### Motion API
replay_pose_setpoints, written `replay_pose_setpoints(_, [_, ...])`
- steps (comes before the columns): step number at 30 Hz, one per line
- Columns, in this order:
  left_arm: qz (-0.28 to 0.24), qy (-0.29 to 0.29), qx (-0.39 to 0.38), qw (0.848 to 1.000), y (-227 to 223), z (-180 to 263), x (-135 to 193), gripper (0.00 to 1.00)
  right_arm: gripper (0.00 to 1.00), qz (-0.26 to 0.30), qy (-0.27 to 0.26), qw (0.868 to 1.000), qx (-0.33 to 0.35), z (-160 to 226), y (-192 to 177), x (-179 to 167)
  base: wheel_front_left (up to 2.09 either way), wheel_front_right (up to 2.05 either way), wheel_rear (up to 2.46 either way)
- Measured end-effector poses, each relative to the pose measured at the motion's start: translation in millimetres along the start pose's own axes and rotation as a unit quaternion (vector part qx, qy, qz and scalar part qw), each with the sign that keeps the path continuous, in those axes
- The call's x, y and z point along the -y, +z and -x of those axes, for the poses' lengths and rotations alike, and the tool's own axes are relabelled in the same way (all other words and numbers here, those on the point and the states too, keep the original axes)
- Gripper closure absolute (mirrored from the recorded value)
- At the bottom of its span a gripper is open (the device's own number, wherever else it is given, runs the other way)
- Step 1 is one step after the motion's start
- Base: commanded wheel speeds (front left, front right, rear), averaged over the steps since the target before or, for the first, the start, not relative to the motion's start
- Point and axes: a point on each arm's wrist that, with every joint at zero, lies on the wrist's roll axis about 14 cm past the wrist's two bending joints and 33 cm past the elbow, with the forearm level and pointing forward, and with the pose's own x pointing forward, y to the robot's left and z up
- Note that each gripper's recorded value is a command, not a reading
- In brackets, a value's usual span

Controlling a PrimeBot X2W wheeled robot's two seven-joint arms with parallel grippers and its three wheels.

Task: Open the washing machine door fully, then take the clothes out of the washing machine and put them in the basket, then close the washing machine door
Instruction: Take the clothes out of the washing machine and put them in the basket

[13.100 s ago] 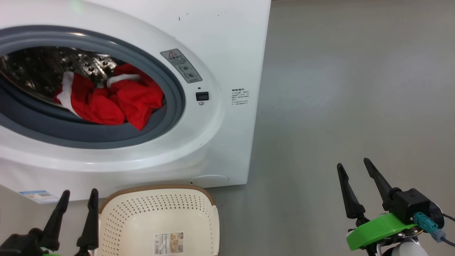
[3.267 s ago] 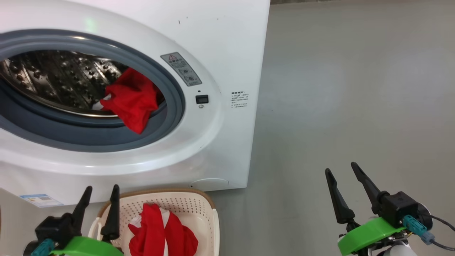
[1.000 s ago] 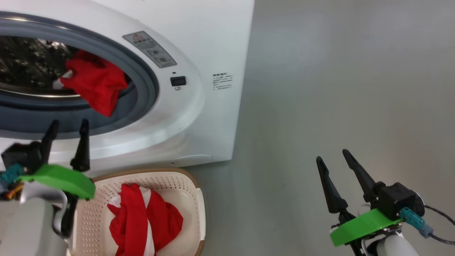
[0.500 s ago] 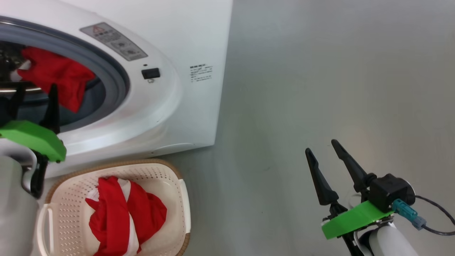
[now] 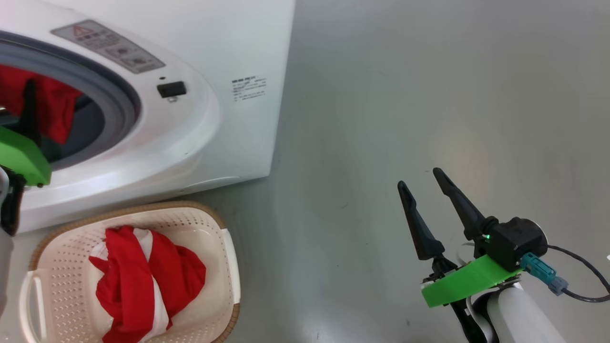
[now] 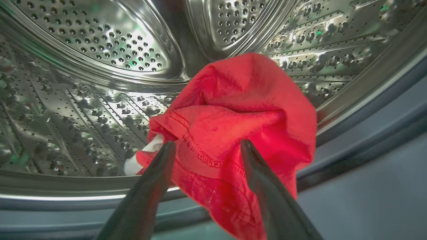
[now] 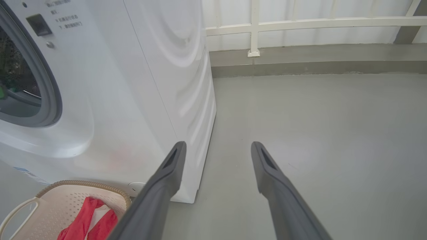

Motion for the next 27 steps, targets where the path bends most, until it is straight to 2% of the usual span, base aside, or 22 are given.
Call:
replay_pose_setpoints(16, [-0.009,-0.005,-0.034,0.999,-21,-23,-1,0.00,0.00,0.003,-0.009,1.000,-0.018,-1,-12,7,0.00,0.00,0.00])
replay_pose_setpoints(17, [-0.009,-0.006,-0.034,0.999,-22,-23,0,0.04,0.00,0.003,-0.009,1.000,-0.018,-1,-12,7,0.00,0.00,0.00])
replay_pose_setpoints(18, [-0.010,-0.007,-0.036,0.999,-23,-23,1,0.45,0.00,0.003,-0.009,1.000,-0.019,-1,-13,7,0.00,0.00,0.00])
replay_pose_setpoints(20, [-0.013,-0.011,-0.039,0.999,-25,-23,3,0.84,0.00,0.003,-0.009,1.000,-0.019,-1,-13,7,0.00,0.00,0.00])
replay_pose_setpoints(21, [-0.014,-0.012,-0.040,0.999,-25,-23,3,0.84,0.00,0.003,-0.009,1.000,-0.019,-1,-13,7,0.00,0.00,0.00])
replay_pose_setpoints(22, [-0.014,-0.012,-0.040,0.999,-25,-23,4,0.99,0.00,0.003,-0.008,1.000,-0.019,-1,-13,7,0.00,0.00,0.00])
replay_pose_setpoints(27, [-0.011,-0.015,-0.040,0.999,-23,-22,5,1.00,0.00,0.003,-0.007,1.000,-0.017,-1,-12,6,0.00,0.00,0.00])
